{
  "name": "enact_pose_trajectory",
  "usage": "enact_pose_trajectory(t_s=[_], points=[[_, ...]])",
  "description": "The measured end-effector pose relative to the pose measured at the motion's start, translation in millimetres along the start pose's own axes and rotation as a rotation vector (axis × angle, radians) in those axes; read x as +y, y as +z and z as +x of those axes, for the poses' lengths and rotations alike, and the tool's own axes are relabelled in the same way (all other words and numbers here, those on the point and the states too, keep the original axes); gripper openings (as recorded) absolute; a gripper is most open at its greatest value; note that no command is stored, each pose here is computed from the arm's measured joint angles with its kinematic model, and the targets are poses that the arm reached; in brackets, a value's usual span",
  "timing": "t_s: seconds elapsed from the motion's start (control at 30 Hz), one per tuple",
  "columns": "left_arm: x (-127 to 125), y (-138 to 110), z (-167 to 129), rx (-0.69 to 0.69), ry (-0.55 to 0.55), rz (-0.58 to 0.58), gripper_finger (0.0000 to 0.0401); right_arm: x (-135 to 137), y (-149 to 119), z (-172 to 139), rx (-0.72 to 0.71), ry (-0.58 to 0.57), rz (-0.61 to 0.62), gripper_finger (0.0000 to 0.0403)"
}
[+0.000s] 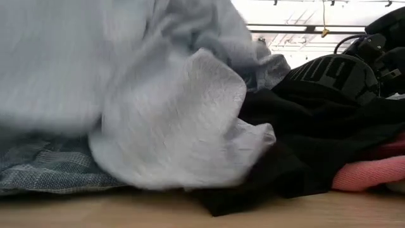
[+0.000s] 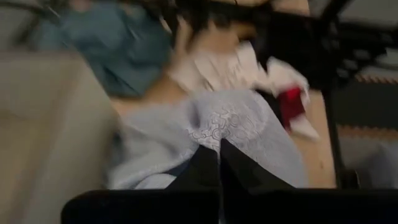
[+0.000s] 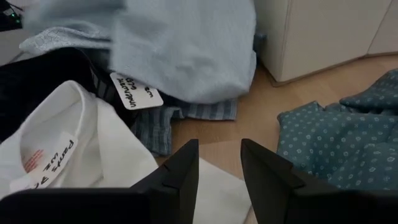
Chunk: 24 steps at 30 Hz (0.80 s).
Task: Sort clothes
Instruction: Put the blue polo shirt into the white laundry organizer
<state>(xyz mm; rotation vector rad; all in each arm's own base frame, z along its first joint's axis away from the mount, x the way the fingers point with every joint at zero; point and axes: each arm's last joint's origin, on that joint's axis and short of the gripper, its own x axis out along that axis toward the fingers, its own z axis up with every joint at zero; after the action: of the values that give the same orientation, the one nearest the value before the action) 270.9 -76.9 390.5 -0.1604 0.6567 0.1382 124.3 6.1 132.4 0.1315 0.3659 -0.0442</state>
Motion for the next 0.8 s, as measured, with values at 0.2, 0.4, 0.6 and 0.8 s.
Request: enact_pose_trajectory(t_s=[0.2,0.4,0.6,0.8], points=[[8.9,34.1,-31.7,-0.15,0.068,0.038,0.0001,0.0,0.3,0.0,-0.003,0.0,0.001,0.0122],[28.7,65.5,-54.3,-0.323,0.18,0.033,0.0,0.1,0.7,0.0,-0.006,0.001,0.001,0.0123],[52.2,97.6,-75.3,-0.532,0.259,0.027,0.0,0.2,1.2,0.0,-0.01,0.002,0.001,0.0122],[76.1,122.4,-110.0,-0.707,0.377,0.024,0.0,0.2,1.2,0.0,-0.011,0.002,0.001,0.0122]])
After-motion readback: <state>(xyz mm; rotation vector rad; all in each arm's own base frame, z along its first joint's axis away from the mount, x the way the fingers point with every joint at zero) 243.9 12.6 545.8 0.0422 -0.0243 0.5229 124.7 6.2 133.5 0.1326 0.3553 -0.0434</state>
